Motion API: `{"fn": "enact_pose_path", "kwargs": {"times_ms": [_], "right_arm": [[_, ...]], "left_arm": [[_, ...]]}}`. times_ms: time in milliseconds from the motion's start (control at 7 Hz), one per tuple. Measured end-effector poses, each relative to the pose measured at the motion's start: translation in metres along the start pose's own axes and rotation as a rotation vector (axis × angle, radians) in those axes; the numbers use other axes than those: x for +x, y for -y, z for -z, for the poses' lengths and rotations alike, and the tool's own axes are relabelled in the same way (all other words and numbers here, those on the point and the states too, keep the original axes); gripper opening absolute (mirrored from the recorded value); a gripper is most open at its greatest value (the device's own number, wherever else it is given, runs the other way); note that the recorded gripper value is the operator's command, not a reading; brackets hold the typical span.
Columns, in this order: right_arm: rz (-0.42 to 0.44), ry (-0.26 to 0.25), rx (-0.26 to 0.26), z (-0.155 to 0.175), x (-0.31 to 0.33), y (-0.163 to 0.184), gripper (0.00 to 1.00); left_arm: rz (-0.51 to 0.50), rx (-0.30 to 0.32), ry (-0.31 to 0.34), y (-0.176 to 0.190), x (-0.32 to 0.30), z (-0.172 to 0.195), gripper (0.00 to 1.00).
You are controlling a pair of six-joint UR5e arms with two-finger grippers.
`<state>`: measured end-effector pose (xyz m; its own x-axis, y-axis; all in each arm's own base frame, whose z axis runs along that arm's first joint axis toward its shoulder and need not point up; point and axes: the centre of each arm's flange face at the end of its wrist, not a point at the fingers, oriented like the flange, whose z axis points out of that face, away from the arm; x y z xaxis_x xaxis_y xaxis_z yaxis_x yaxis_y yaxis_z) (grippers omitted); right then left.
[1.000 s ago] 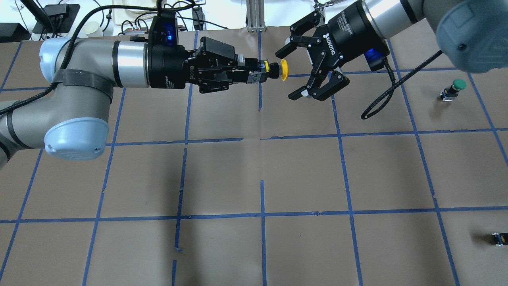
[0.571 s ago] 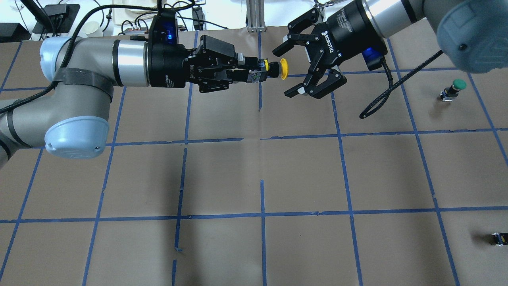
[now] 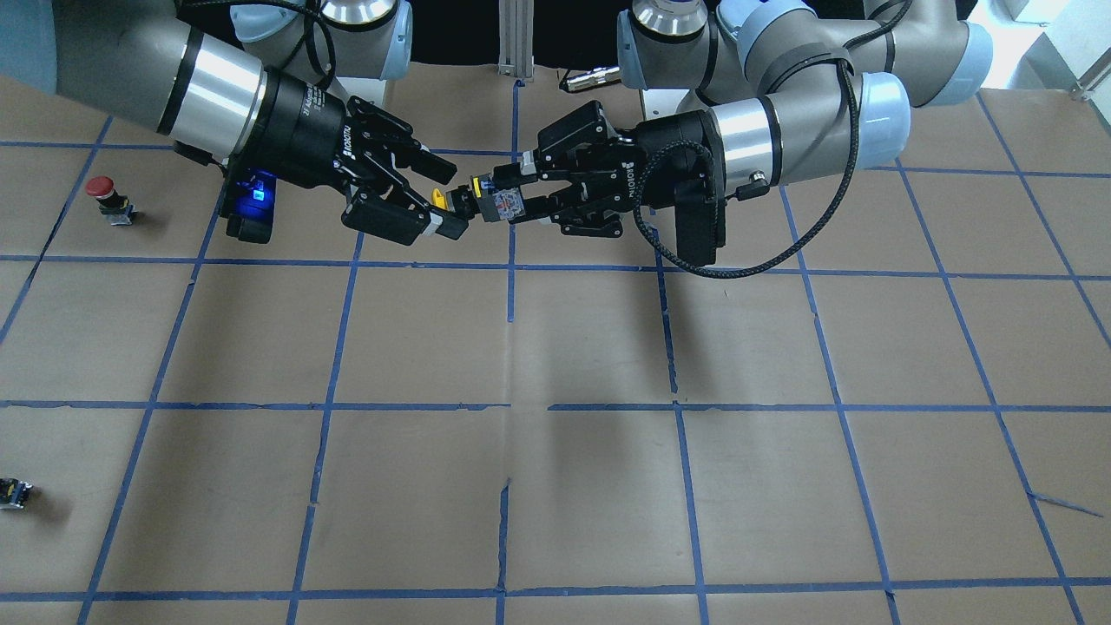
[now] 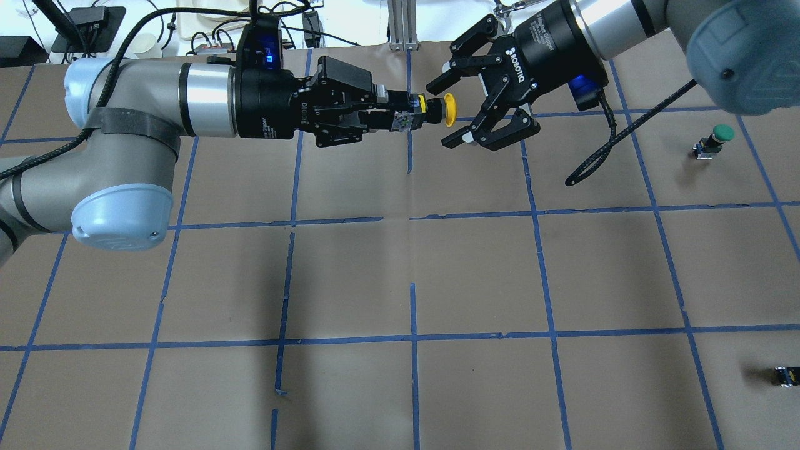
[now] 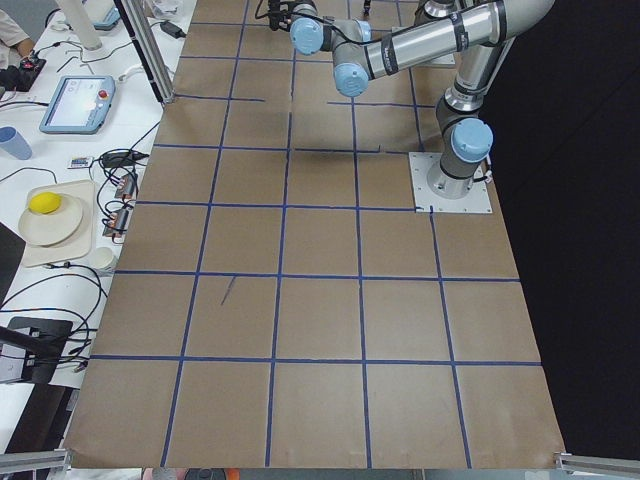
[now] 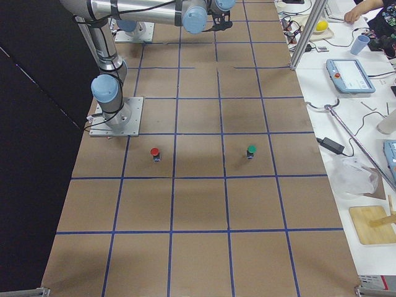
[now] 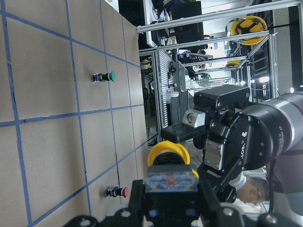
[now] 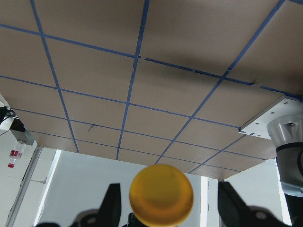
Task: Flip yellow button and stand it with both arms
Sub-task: 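Close the right gripper on the yellow button held by the left gripper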
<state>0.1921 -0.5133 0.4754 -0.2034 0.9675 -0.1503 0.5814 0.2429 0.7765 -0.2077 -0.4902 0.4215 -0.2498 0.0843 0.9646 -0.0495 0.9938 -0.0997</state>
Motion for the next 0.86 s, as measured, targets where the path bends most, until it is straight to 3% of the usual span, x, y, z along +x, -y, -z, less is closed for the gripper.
{"fn": "enact_pose_path", "kwargs": {"times_ms": [429,571,714,857], "right_arm": [[-0.006,0.003,-0.002,0.0021,0.0001,0.0015,0.06],[-0.008,0.003,-0.003,0.0024,0.0001,0.0018,0.06],[-0.009,0.003,-0.003,0.0027,0.0001,0.0021,0.06],[-0.009,0.004,-0.003,0.0029,0.0000,0.0022,0.06]], "left_arm": [[-0.002,-0.004,0.001,-0.0061,0.0018,-0.0016,0.03],[0.001,-0.005,0.002,-0.0063,0.0003,-0.0022,0.17],[0.002,-0.006,0.002,-0.0063,-0.0004,-0.0024,0.78],[0.003,-0.006,0.003,-0.0063,-0.0006,-0.0025,0.99]]}}
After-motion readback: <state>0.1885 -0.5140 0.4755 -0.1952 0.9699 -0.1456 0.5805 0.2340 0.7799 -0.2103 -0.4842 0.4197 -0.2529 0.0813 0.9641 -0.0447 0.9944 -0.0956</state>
